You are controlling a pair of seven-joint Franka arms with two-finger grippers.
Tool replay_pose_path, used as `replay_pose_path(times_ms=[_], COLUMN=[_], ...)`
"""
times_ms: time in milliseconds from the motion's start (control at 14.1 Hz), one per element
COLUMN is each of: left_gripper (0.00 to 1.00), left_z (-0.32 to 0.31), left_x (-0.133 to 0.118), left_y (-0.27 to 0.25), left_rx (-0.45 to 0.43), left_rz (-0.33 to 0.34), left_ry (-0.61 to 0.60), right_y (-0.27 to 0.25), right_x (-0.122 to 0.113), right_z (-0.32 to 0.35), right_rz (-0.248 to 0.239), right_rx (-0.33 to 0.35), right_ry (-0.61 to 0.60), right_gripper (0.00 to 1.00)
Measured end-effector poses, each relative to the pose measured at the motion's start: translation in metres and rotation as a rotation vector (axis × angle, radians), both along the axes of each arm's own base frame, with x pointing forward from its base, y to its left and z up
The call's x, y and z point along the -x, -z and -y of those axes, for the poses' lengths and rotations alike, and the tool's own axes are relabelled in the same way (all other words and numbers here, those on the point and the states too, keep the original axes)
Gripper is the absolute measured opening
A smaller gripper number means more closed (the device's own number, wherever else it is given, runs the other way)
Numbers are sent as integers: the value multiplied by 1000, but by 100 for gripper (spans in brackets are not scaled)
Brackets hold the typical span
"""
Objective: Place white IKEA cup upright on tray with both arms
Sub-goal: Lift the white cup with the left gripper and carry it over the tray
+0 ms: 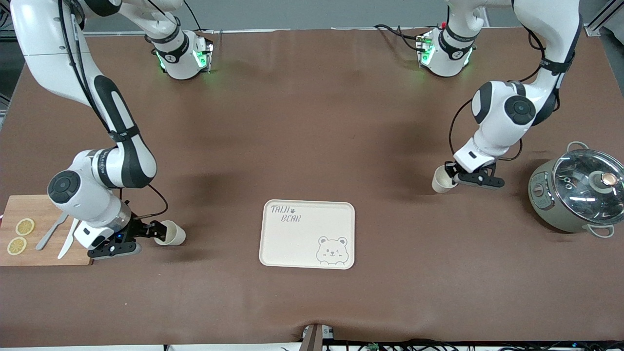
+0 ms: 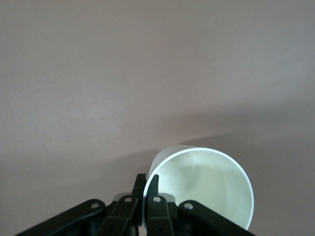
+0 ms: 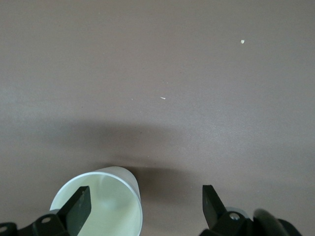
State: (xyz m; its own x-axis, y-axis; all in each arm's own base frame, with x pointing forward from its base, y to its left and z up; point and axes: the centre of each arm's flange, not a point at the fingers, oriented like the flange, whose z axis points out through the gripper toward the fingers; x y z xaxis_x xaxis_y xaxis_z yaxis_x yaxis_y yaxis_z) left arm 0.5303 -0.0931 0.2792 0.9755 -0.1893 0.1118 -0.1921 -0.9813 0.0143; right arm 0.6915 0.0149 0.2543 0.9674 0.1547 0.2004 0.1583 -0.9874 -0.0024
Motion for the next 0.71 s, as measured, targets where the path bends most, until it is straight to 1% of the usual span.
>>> replay_pose_path(times_ms=[142,212,354,708], left_gripper=[4,4,4,4], left_z=[42,63,99,164], left_x=[-25,-35,-49,-71], left_y=[-37,-52,-66,-81], left_rx=[2,5,17,43], left_rz=[-58,-69,-65,-70], left_ry=[-28,-43,-72,-162], right_y=[4,6,11,21], right_x=[3,4,7,13], right_z=[2,3,5,5], right_rz=[-4,-7,-10,20], right_rx=[5,6,8,10], right_ry=[-19,-21,-27,-35], right_gripper=[100,100,100,100])
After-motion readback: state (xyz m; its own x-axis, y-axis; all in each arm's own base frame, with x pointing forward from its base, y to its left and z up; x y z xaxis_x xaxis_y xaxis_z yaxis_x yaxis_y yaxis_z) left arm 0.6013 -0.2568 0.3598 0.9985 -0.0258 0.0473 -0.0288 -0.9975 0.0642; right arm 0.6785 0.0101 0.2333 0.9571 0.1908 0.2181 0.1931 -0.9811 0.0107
